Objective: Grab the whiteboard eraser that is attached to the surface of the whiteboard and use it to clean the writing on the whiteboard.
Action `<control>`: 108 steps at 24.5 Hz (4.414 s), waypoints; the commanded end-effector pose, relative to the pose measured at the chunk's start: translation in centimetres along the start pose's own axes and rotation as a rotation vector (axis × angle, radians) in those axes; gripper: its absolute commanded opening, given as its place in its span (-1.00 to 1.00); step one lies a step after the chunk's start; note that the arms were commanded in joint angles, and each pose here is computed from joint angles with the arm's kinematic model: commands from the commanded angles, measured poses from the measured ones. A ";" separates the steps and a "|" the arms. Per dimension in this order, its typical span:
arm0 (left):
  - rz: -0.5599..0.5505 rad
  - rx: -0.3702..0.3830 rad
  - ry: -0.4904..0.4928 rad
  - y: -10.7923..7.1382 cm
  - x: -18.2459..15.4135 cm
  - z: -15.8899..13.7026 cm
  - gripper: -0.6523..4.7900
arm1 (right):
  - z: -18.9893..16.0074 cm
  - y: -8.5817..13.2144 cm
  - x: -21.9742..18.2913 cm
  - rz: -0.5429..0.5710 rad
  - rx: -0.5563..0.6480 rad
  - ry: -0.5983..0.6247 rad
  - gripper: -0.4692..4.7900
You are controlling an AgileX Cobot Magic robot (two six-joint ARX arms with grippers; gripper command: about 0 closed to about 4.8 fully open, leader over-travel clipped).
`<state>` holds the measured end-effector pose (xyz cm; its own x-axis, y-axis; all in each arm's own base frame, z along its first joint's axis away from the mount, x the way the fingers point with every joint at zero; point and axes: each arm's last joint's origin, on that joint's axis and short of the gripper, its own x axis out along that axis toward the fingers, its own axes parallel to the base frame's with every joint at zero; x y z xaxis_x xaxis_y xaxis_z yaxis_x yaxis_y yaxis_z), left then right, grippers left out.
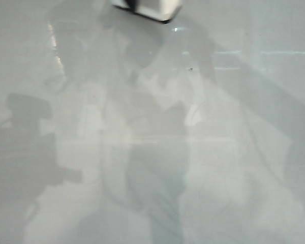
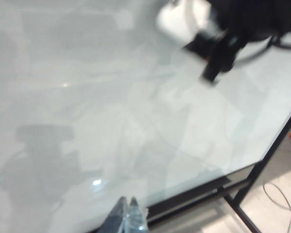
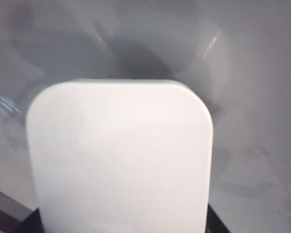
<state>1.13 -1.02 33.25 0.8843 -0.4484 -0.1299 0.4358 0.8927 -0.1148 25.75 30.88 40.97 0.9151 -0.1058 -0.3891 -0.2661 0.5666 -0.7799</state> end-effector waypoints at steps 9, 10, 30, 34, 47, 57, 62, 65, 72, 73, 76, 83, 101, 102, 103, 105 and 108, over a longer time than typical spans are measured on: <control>0.065 0.078 -0.043 0.2 0.0 0.4 -0.78 | -4.1 -11.0 -9.3 0.109 0.384 -0.268 -0.26; 0.065 0.078 -0.043 0.2 0.0 0.4 -0.78 | -4.6 -11.6 -10.2 0.115 0.409 -0.288 -0.26; 0.104 0.065 0.011 0.9 1.6 -1.2 -0.78 | -20.4 -7.4 -13.0 0.009 0.683 -0.636 -0.31; 0.088 0.063 0.013 0.8 1.6 -1.2 -0.78 | -21.6 -4.7 -9.2 -0.115 0.762 -0.649 -0.31; 0.088 0.063 0.012 0.8 1.6 -1.2 -0.78 | -22.9 -2.7 2.3 -0.157 0.864 -0.632 -0.31; 0.088 0.064 0.012 0.8 1.6 -1.2 -0.78 | -22.6 -0.5 7.2 -0.176 0.862 -0.628 -0.31; 0.085 0.064 0.012 0.8 1.6 -1.2 -0.78 | -23.7 -1.3 8.1 -0.224 0.867 -0.595 -0.31; 0.084 0.064 0.011 0.8 1.6 -1.2 -0.78 | -24.8 -2.3 8.9 -0.215 0.854 -0.605 -0.31; 0.084 0.064 0.011 0.8 1.6 -1.2 -0.78 | -25.3 -2.2 10.0 -0.157 0.822 -0.621 -0.31; 0.084 0.065 0.011 0.8 1.6 -1.2 -0.78 | -25.3 -2.2 10.2 -0.157 0.822 -0.619 -0.31; 0.084 0.065 0.011 0.8 1.6 -1.2 -0.78 | -25.3 -2.3 10.8 -0.160 0.821 -0.608 -0.31; 0.063 0.061 0.011 0.7 1.6 -1.2 -0.78 | -24.6 -2.9 11.6 -0.161 0.849 -0.619 -0.17; 0.062 0.067 0.004 0.7 1.6 -1.1 -0.78 | -25.0 -3.3 6.9 -0.028 0.905 -0.409 1.00; 0.068 0.068 0.004 0.7 1.6 -1.1 -0.78 | -24.9 -3.3 6.3 -0.026 0.902 -0.402 1.00; 0.069 0.070 0.005 0.7 1.6 -1.1 -0.78 | -24.8 -3.4 5.5 -0.021 0.899 -0.399 1.00; 0.070 0.070 0.004 0.7 1.6 -1.1 -0.78 | -24.6 -3.4 4.1 -0.012 0.894 -0.400 1.00; 0.094 0.070 0.008 0.8 1.7 -1.2 -0.78 | -24.7 -3.3 1.6 0.041 0.889 -0.395 0.25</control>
<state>2.71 -1.09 31.61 0.9139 -0.3737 -0.1587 0.3713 0.9274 -0.0455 21.34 8.66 30.58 0.9915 0.1113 -0.0680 -0.1155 0.9914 -0.0616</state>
